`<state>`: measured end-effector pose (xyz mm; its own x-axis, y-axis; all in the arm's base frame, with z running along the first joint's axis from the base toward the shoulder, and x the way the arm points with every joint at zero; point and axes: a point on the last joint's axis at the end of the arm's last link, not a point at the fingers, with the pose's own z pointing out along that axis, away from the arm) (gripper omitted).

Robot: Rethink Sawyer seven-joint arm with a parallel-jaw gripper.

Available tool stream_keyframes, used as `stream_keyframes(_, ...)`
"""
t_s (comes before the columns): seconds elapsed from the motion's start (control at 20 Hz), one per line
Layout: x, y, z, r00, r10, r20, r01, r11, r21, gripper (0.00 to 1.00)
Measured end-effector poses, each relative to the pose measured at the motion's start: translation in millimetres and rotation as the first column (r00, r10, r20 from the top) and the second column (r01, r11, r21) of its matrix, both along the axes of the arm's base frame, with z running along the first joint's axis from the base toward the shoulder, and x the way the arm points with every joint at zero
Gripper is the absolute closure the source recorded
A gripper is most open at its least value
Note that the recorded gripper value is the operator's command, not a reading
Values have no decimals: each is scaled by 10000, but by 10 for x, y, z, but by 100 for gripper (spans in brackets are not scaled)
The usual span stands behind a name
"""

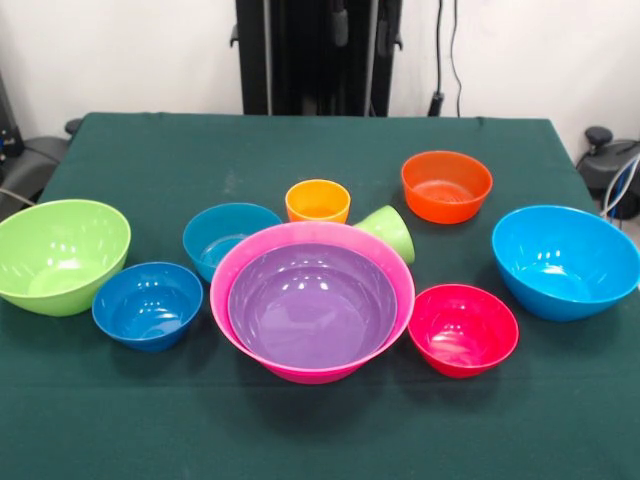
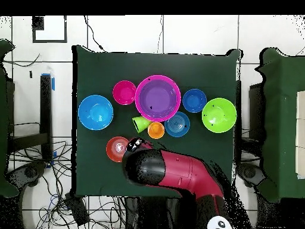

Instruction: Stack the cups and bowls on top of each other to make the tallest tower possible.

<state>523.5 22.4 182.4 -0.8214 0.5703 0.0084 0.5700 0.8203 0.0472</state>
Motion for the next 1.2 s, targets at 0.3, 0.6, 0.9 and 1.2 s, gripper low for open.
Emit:
stream_keyframes(0.3, -108, 41, -131, 9991, -26, 416, 29, 10000, -67, 0)
stream_keyframes(0.6, -181, 68, -277, 9965, -61, 828, 71, 9999, -121, 0)
stream_keyframes(0.9, -236, 94, -409, 9952, -83, 978, 94, 9999, -110, 0)
stream_keyframes(1.2, -242, 122, -643, 9928, -132, 1192, 141, 9999, -67, 0)
